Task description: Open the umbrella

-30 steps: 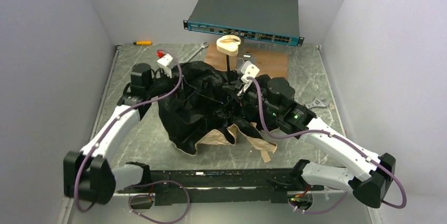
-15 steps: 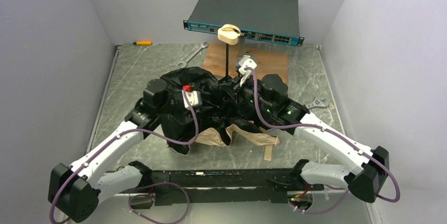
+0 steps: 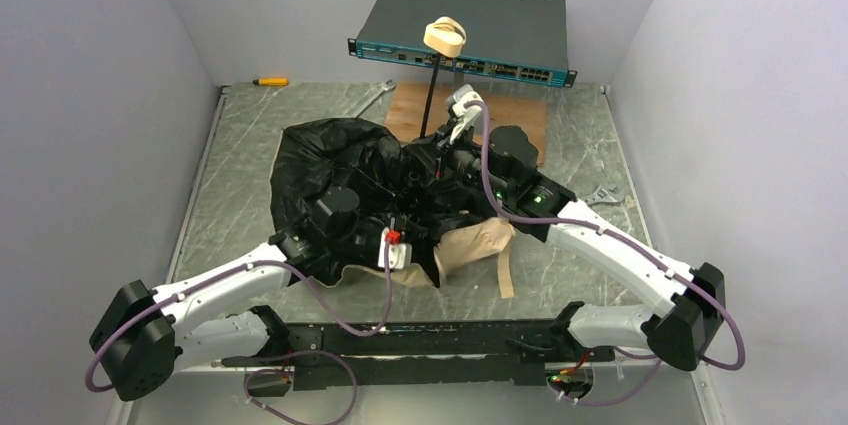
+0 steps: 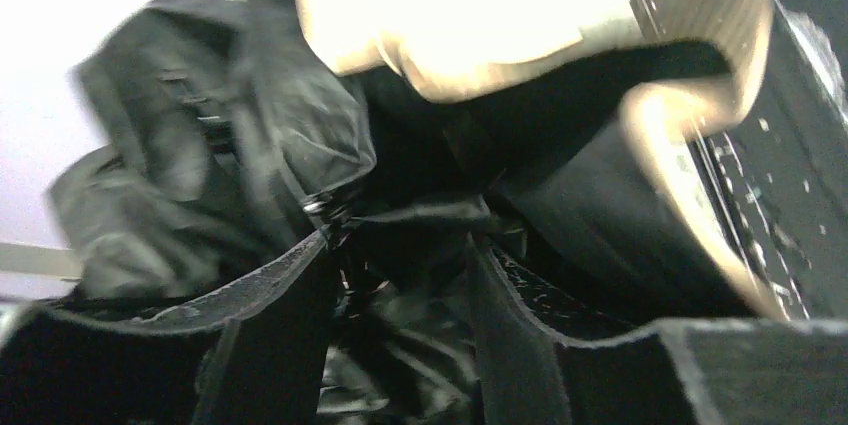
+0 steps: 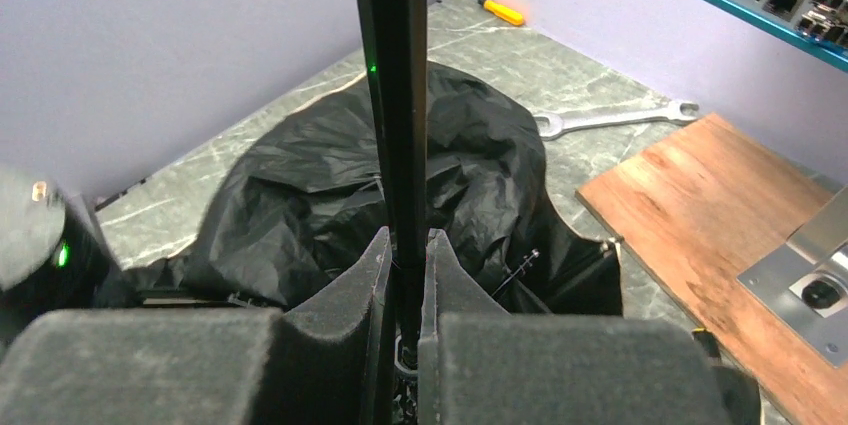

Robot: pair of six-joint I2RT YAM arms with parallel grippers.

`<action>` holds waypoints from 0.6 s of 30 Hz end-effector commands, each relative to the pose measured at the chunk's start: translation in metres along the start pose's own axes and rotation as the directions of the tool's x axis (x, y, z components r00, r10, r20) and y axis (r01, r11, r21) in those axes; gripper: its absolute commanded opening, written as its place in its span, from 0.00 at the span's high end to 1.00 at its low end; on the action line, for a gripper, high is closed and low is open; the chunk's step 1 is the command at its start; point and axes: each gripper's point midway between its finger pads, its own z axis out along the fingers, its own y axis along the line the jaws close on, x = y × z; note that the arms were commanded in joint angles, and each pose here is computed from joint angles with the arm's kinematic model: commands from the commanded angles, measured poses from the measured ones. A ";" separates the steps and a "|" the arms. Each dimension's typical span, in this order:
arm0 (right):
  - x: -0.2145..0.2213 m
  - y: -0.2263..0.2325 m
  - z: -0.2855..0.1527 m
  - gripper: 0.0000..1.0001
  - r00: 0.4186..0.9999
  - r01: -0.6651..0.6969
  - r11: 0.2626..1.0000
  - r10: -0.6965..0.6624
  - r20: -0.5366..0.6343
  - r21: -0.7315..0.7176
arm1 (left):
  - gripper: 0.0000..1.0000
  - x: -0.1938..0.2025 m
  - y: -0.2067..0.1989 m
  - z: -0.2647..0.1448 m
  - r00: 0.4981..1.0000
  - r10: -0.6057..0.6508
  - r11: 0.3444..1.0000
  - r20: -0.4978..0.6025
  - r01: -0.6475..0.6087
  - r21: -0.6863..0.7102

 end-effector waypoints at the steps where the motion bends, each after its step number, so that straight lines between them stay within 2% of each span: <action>1: -0.091 -0.009 0.002 1.00 0.964 -0.044 0.999 0.035 0.262 0.029 | 0.44 0.032 -0.045 -0.002 0.996 0.053 0.994 -0.066 -0.046 0.103; 4: -0.097 -0.012 0.001 1.00 0.964 -0.013 0.999 0.002 0.267 0.040 | 0.39 0.050 -0.059 -0.010 0.991 0.017 0.993 -0.134 0.000 0.121; 6: -0.089 -0.012 0.001 1.00 0.969 0.012 0.999 -0.021 0.245 0.038 | 0.35 0.046 -0.056 -0.017 0.992 -0.006 0.996 -0.127 0.018 0.092; 11: -0.065 -0.009 -0.006 1.00 0.977 0.060 0.998 -0.062 0.203 0.015 | 0.34 0.013 -0.043 -0.035 0.998 0.002 0.998 -0.055 0.001 0.061; 18: -0.052 -0.007 -0.014 1.00 0.978 0.131 0.991 -0.130 0.164 0.001 | 0.26 -0.053 0.022 -0.061 0.978 -0.200 0.971 0.055 0.206 -0.125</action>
